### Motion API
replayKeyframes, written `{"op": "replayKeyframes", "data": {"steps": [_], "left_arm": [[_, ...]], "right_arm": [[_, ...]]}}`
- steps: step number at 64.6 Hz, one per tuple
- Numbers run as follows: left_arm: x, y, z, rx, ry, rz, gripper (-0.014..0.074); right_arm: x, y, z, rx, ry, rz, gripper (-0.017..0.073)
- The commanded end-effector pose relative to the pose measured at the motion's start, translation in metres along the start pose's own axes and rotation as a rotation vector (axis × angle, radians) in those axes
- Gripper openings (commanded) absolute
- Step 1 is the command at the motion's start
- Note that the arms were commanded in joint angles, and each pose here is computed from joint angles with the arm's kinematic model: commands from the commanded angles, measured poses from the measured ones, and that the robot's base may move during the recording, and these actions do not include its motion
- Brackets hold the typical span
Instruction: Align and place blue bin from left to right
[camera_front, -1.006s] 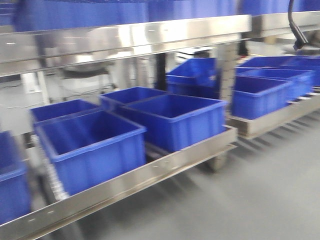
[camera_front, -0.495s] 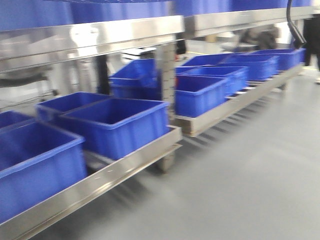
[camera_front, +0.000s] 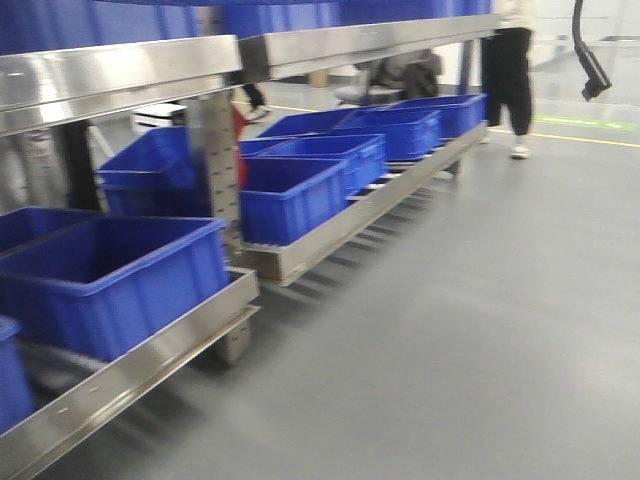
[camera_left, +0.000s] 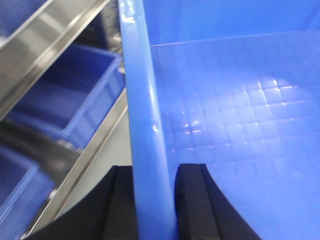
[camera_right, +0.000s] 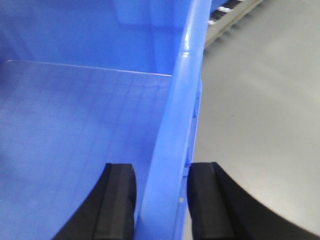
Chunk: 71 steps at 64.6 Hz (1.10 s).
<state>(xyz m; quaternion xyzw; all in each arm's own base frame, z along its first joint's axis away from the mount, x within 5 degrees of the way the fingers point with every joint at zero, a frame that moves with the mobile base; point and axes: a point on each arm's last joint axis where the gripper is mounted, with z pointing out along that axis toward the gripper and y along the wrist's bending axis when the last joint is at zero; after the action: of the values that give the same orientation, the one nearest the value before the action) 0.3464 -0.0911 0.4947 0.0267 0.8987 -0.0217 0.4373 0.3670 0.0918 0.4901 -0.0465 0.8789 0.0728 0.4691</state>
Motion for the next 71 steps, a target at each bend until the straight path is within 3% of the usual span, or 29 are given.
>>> {"op": "replayKeyframes", "data": {"steps": [1,71], "left_arm": [[-0.0096,-0.0061,-0.0216,0.068,-0.114,0.004,-0.0013],[-0.0096,-0.0061,-0.0216,0.068,-0.114,0.004,-0.0013]], "right_arm": [[-0.0165,-0.0018,-0.0156,0.007,-0.159,0.01,-0.0079],[-0.0165,-0.0018,-0.0156,0.007,-0.159,0.01,-0.0079]]}}
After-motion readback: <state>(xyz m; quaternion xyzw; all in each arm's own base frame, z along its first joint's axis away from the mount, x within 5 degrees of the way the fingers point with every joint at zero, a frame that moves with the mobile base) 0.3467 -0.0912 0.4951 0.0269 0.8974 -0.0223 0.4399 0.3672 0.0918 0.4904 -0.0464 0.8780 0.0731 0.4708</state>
